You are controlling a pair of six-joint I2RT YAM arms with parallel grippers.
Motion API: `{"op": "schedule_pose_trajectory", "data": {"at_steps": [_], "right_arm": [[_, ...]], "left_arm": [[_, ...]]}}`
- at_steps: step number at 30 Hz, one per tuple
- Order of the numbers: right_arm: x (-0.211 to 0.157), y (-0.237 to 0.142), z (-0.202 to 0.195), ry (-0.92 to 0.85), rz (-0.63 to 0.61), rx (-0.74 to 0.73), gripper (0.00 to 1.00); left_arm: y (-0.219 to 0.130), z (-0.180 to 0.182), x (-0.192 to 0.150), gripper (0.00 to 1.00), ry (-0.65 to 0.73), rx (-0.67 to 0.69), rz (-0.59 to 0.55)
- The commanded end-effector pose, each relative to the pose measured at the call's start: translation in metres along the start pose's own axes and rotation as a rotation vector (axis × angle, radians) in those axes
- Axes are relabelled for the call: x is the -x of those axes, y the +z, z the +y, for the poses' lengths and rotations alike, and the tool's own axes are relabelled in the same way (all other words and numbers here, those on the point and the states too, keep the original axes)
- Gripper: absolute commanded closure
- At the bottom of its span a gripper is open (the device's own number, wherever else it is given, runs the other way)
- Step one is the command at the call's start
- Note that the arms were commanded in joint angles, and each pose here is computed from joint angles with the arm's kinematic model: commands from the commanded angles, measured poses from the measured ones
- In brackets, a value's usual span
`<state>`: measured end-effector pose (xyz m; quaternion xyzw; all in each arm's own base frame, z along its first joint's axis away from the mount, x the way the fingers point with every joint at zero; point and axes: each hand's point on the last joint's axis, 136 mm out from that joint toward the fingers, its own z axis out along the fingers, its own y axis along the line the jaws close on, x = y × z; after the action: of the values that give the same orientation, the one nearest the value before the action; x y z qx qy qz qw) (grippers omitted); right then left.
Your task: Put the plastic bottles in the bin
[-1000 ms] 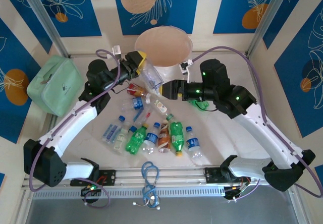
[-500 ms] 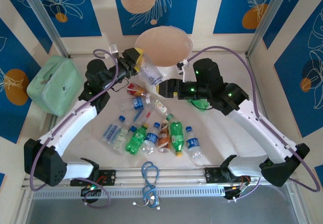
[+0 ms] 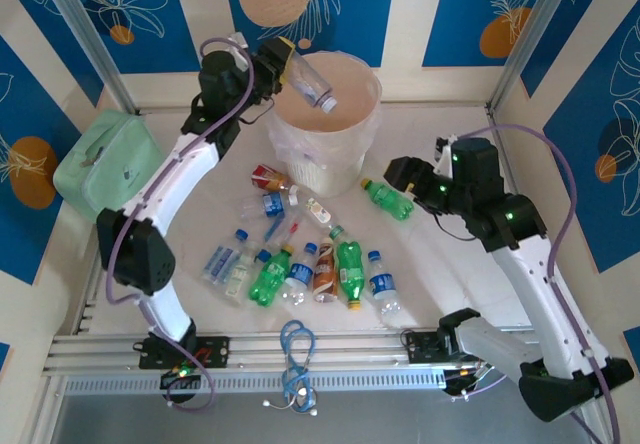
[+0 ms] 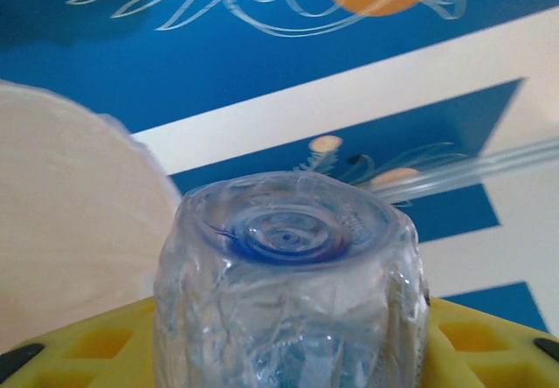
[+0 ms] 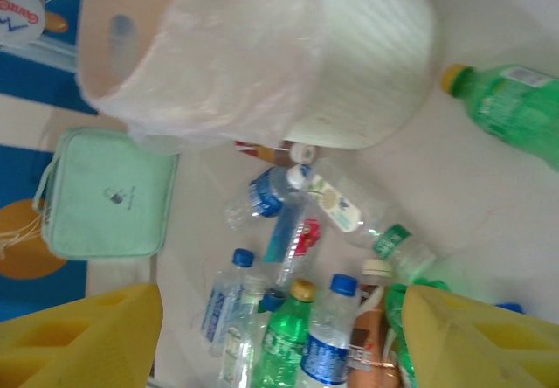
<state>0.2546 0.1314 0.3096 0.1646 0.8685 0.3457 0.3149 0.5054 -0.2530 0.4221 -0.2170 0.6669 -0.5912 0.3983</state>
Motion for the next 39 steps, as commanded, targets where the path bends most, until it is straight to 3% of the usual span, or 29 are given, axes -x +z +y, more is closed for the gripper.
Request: {"op": "schedule_pose_trajectory", "data": {"at_steps": [1, 12, 16, 22, 27, 39], "right_arm": [[-0.012, -0.002, -0.023, 0.075, 0.04, -0.041, 0.27], [-0.017, 0.002, -0.038, 0.102, 0.07, -0.066, 0.27], [-0.016, 0.003, -0.042, 0.102, 0.076, -0.091, 0.26], [-0.008, 0.019, -0.065, 0.144, 0.131, -0.198, 0.14], [0.004, 0.051, -0.099, 0.147, 0.176, -0.298, 0.06], [0.041, 0.138, -0.151, 0.062, 0.277, -0.468, 0.03]], "left_arm": [[0.01, 0.003, 0.008, 0.43, 0.012, 0.051, -0.011], [0.022, 0.022, -0.006, 0.17, 0.044, 0.147, 0.024], [0.017, 0.005, -0.005, 0.15, 0.065, 0.111, 0.027], [-0.021, -0.049, 0.004, 0.13, 0.236, 0.072, -0.002], [-0.075, -0.064, -0.004, 0.13, 0.402, 0.093, 0.001], [-0.198, 0.062, -0.048, 0.1, 0.381, 0.388, 0.092]]}}
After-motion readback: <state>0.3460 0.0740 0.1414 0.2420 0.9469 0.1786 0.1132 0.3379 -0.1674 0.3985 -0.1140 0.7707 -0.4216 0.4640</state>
